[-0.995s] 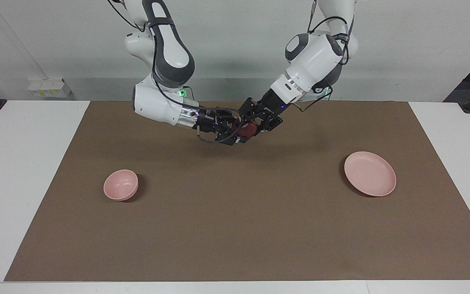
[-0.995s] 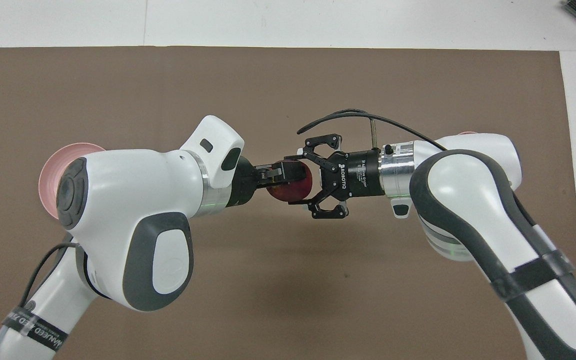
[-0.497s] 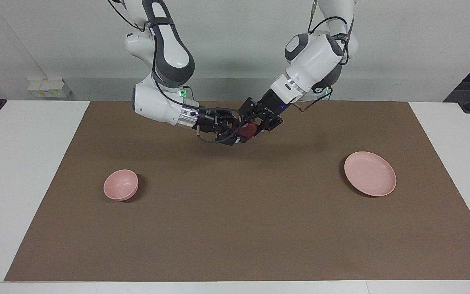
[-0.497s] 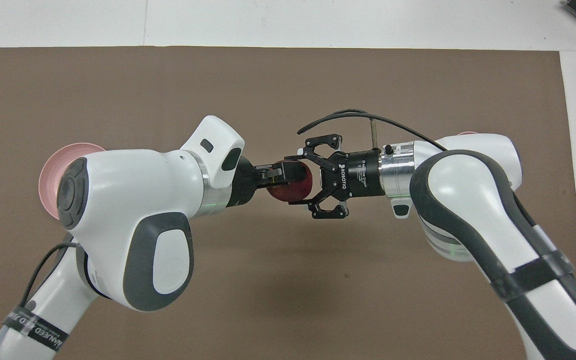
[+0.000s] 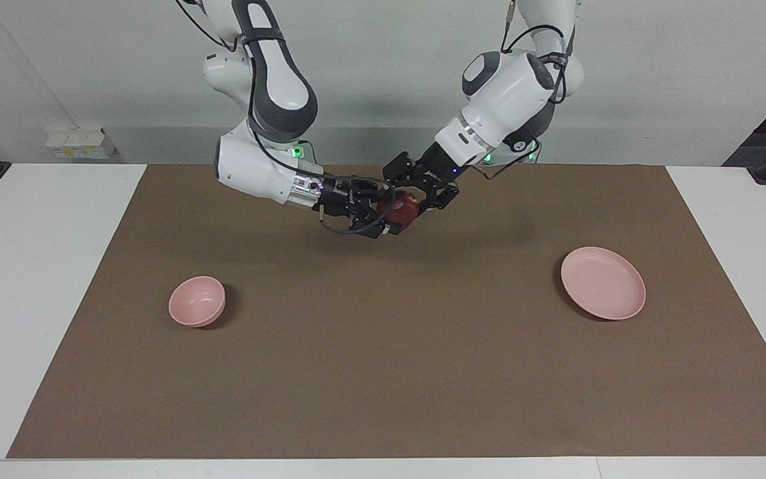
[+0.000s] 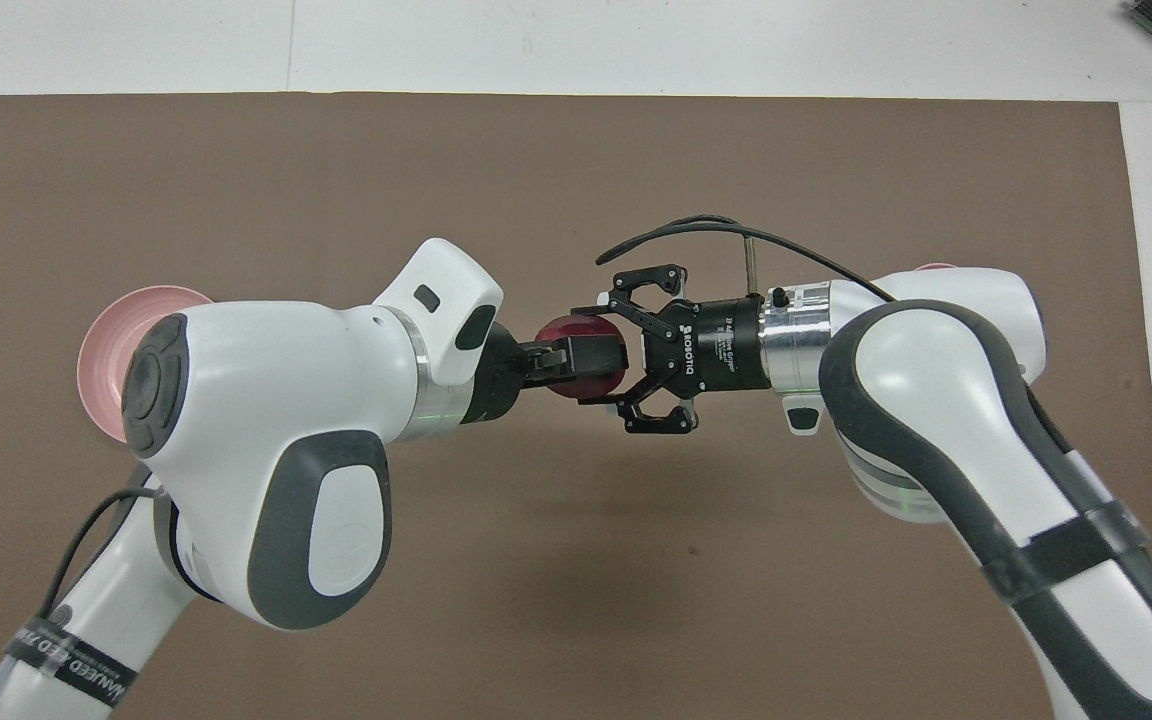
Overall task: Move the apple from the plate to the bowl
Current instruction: 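Close the right gripper on the apple and open the left gripper, then carry the apple toward the bowl with the right gripper while the left gripper withdraws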
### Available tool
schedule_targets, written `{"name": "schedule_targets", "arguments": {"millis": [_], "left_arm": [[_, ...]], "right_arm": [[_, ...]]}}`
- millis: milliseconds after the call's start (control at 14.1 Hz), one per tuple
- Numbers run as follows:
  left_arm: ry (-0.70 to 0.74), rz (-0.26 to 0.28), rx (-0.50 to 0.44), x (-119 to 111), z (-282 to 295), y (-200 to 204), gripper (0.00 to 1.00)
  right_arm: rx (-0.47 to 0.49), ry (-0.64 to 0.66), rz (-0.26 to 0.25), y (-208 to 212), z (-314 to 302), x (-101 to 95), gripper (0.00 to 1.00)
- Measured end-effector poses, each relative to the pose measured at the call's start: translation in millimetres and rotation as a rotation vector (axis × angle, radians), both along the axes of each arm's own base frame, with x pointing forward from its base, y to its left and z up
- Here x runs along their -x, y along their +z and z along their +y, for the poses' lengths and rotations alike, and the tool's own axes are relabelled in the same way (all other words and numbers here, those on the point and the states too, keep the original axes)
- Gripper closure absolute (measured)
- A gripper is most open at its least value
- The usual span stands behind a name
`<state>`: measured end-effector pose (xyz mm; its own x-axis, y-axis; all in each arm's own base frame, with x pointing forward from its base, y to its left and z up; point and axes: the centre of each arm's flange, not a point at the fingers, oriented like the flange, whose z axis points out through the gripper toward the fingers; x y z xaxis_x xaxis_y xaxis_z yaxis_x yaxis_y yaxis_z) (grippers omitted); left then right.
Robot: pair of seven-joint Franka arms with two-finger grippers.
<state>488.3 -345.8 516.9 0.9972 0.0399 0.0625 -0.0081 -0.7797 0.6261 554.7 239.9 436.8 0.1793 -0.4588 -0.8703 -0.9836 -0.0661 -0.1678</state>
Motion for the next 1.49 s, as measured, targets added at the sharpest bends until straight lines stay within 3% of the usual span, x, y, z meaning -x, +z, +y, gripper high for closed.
{"name": "schedule_targets", "arguments": {"millis": [355, 497, 924, 1137, 1492], "left_arm": [[-0.065, 0.042, -0.225, -19.4, 63.5, -8.8, 0.00], [-0.059, 0.044, -0.294, -32.1, 96.8, -14.7, 0.00], [-0.172, -0.023, -0.393, -62.1, 198.1, -23.5, 0.00], [-0.214, -0.053, -0.521, -67.3, 224.3, -25.6, 0.00], [-0.199, -0.076, -0.628, -74.4, 260.8, -12.2, 0.00]], "right_arm": [[0.148, 0.029, -0.040, -16.0, -29.0, -10.4, 0.20], [0.275, 0.062, -0.098, -18.5, -48.2, -19.4, 0.20], [0.593, 0.166, -0.221, -27.8, -106.3, -53.8, 0.20], [0.705, 0.218, -0.267, -31.3, -139.0, -64.9, 0.20], [0.852, 0.347, -0.377, -29.8, -200.2, -78.1, 0.20]]}}
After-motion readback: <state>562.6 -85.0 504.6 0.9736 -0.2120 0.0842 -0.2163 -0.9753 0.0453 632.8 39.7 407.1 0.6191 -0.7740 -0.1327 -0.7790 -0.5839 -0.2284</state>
